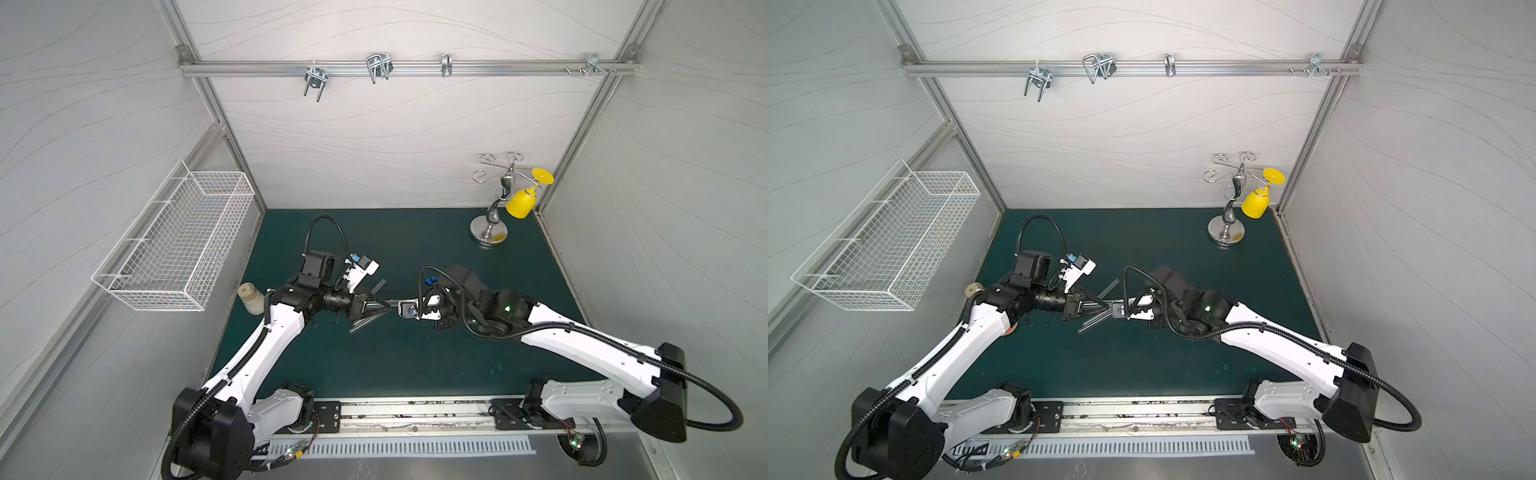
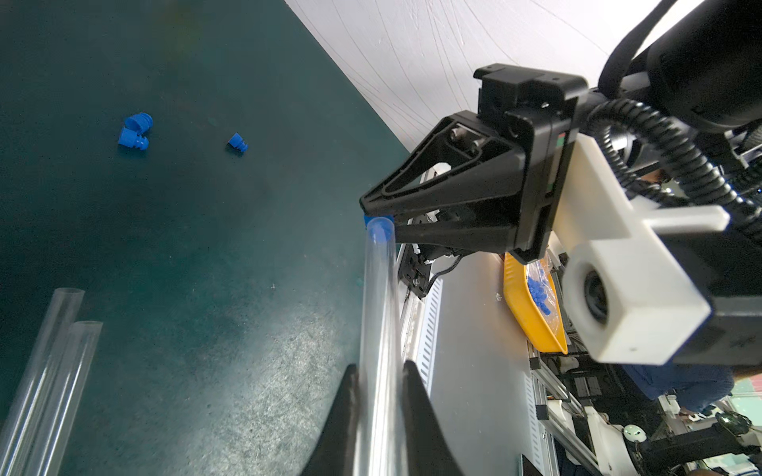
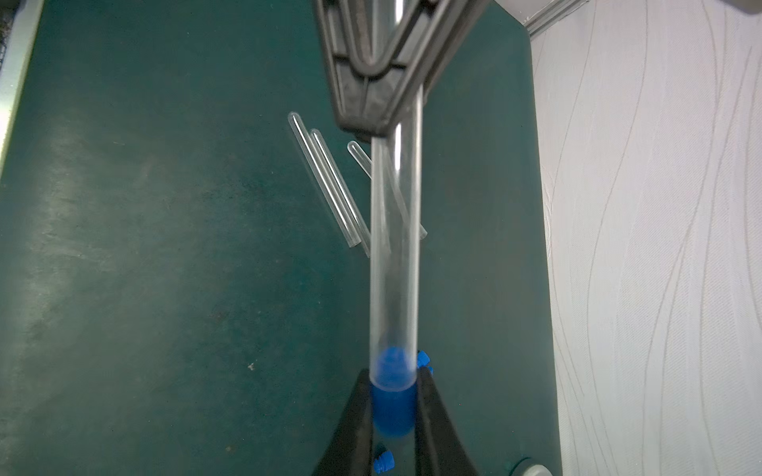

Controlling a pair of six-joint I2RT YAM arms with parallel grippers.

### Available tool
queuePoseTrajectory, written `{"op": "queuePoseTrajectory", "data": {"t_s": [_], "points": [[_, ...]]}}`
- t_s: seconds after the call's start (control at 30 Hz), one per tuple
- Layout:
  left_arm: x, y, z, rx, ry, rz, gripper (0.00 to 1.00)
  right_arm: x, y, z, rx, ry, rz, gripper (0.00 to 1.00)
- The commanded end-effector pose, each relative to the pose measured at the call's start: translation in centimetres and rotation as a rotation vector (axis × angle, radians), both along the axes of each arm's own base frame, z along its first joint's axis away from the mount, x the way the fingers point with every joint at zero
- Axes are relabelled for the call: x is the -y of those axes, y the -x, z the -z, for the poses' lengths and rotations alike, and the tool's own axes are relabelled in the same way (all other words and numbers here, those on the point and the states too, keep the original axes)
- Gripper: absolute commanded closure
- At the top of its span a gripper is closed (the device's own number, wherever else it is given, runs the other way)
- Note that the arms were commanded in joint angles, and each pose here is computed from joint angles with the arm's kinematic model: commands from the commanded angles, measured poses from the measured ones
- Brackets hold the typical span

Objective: Insert stoppers into test tubes
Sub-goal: Insert the stopper into the test tube.

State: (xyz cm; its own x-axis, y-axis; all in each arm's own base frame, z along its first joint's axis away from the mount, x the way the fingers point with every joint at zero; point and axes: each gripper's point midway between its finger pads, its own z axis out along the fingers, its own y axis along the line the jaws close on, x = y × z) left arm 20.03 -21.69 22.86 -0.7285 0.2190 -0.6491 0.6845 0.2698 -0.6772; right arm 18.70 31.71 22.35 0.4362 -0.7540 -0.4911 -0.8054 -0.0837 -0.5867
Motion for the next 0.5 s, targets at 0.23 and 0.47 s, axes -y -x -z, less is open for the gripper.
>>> {"op": "queuePoseTrajectory", "data": {"t_s": [0.23,0.47], "points": [[1.14,0.32,-2.24,0.112,0.082,0.081,1.0,-5.75,2.89,-5.81,0.023,-0.227,-0.224,0.81],[1.13,0.31,-2.28,0.112,0.081,0.08,1.0,-5.73,2.61,-5.38,0.033,-0.208,-0.217,0.81]]}}
